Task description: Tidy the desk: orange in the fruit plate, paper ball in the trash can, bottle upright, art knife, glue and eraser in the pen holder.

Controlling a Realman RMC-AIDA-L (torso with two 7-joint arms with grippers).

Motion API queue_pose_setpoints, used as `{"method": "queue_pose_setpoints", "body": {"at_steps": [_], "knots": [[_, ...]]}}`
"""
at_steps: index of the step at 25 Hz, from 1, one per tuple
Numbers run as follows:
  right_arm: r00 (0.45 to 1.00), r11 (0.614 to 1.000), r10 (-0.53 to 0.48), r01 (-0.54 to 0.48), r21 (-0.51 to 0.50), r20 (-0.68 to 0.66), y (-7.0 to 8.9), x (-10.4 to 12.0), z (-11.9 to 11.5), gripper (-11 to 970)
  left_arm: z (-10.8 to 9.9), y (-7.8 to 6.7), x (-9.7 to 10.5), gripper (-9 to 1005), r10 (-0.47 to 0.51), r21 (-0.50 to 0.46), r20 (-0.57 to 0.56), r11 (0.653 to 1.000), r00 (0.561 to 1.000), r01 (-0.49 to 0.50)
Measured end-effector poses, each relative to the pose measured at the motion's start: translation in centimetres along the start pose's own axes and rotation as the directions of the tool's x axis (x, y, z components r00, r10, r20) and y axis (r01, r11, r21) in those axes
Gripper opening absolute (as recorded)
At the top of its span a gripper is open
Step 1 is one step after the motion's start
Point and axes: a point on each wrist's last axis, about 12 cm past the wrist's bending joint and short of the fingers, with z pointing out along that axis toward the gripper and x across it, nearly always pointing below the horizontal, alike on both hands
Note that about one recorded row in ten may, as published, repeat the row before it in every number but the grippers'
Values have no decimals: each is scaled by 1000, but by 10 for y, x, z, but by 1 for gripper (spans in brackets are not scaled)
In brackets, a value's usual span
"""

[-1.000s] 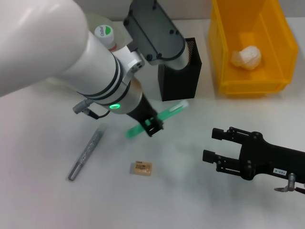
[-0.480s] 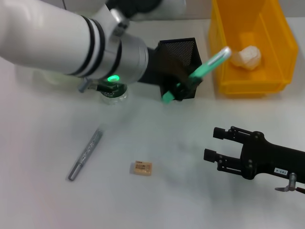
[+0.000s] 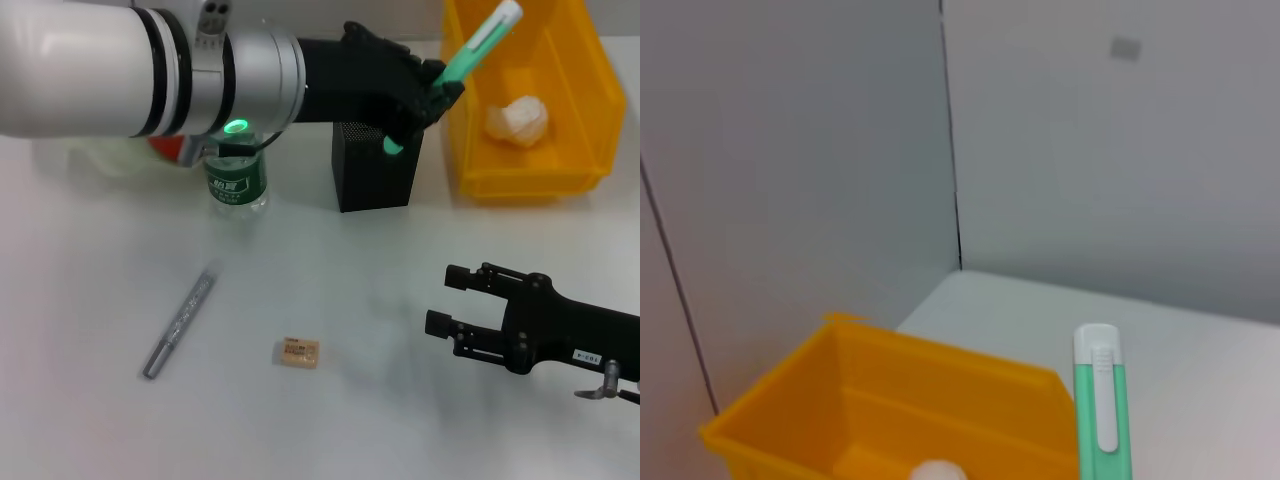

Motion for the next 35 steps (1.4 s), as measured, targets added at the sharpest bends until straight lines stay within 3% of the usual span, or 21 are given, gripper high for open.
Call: {"method": "queue_pose_setpoints", "body": {"at_steps": [8,15,21,35], "knots": [[1000,1000,-5,5,-5,0,-1,-2,2,730,6,17,13,194,-136,20,105,991,985,135],[1000,1000,-5,5,-12,2,0,-2,2,730,10,22,18,195,-135,18,171,991,976,134],[1000,1000,4,-4,-15,0,1,0,3,730,21,32,42,194,-152,-7,288,987,945,161],[1000,1000,7,-7,-14,2,1,0,4,730,34,32,65,195,-103,-89,289,987,952,134]]}}
